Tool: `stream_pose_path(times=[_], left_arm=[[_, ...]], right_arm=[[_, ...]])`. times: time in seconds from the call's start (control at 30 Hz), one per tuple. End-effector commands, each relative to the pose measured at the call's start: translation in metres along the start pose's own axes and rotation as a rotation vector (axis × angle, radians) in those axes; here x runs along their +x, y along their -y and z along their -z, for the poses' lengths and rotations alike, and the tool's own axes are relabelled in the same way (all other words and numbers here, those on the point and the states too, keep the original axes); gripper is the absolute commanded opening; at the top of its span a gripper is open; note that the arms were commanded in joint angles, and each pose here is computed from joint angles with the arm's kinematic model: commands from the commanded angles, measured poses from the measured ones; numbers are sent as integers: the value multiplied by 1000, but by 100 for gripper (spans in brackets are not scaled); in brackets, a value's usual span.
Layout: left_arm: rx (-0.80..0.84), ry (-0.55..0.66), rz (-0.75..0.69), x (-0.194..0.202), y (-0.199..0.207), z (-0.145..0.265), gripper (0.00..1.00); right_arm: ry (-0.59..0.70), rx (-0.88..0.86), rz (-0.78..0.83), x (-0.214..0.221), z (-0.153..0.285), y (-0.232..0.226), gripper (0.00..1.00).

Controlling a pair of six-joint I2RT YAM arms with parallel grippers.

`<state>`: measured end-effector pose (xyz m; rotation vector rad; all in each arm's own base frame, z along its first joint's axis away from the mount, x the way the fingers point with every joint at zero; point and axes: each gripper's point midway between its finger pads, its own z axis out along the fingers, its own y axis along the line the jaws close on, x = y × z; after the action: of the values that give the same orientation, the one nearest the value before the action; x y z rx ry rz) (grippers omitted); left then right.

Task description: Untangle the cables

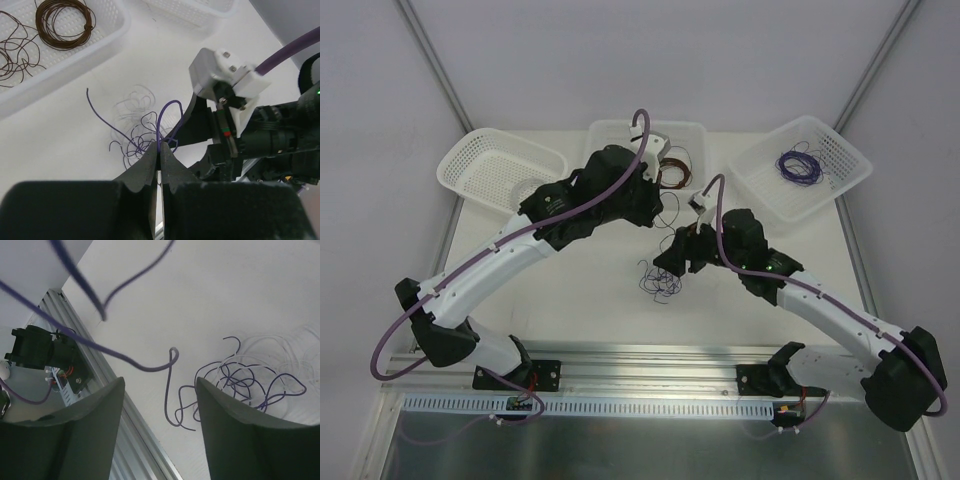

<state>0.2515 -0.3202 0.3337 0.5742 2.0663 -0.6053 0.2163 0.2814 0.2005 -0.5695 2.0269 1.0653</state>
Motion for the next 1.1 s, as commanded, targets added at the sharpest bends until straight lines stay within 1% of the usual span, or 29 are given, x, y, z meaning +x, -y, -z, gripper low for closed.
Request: stream_pose_path(times=[0.0,0.03,0.07,0.13,0.17,0.23,0.27,0.33,0.37,0.4,0.43,0.47,0.5,0.53,0.57,0.6,0.63,0.67,0.7,0.73,0.77,0.87,0.9,0.93,0.97,1.0,1.07], left_arm=[[-3,75,44,-24,-1,15,0],[-10,75,50,-24,-3,15,0],[-13,79,52,-25,-5,16,0],[-24,76,65,-23,-9,15,0],[-35,77,75,-23,-14,16,0],[-53,67,96,-18,-21,13,0],[-69,65,113,-17,-27,13,0],[-93,39,124,-7,-36,7,0],[-103,32,134,-3,-40,5,2],[-121,9,147,5,-49,0,7],[-124,-4,152,10,-52,-2,16],[-114,-14,166,13,-51,-3,20],[-121,-28,175,18,-56,-5,25],[-117,-28,177,19,-56,-5,34],[-111,-27,175,19,-56,-4,39],[-114,-31,173,22,-58,-5,44],[-112,-19,173,20,-59,-3,50],[-113,-13,168,19,-60,-1,63],[-113,-15,165,21,-61,-1,68],[-109,3,165,18,-62,2,73],[-104,10,157,18,-62,4,81],[-82,17,147,25,-62,4,90],[-83,-3,146,35,-64,1,92],[-81,-4,145,38,-65,3,93],[-85,-9,149,42,-67,1,93],[-93,-34,152,54,-69,-2,94],[-105,-46,159,62,-74,-2,95]], right_arm=[[44,-51,3,-5,-11,-7,60],[32,-32,-12,3,-14,-1,56],[39,-27,-13,3,-15,1,47],[33,-26,-13,7,-15,2,37],[24,-25,-10,9,-14,2,26],[15,-24,-5,10,-11,1,13],[12,-23,5,9,-7,0,2],[10,-12,19,5,0,-2,1],[15,-7,41,-2,9,-8,1],[20,17,48,-8,15,-7,1],[25,29,62,-13,20,-10,1],[-16,61,70,-8,28,-7,1],[35,84,97,-34,39,-14,1],[39,107,105,-41,46,-15,1],[4,144,103,-41,55,-14,1],[51,174,143,-67,66,-20,1],[64,194,155,-78,74,-23,1],[37,224,152,-79,82,-22,1],[97,238,180,-107,96,-33,1],[81,260,178,-110,100,-32,1],[94,268,185,-118,105,-35,1],[187,258,213,-160,125,-57,1],[207,252,223,-169,129,-62,1],[247,241,244,-185,136,-71,1],[263,243,258,-192,139,-74,1],[284,276,265,-200,142,-70,1],[322,315,277,-216,150,-68,1]])
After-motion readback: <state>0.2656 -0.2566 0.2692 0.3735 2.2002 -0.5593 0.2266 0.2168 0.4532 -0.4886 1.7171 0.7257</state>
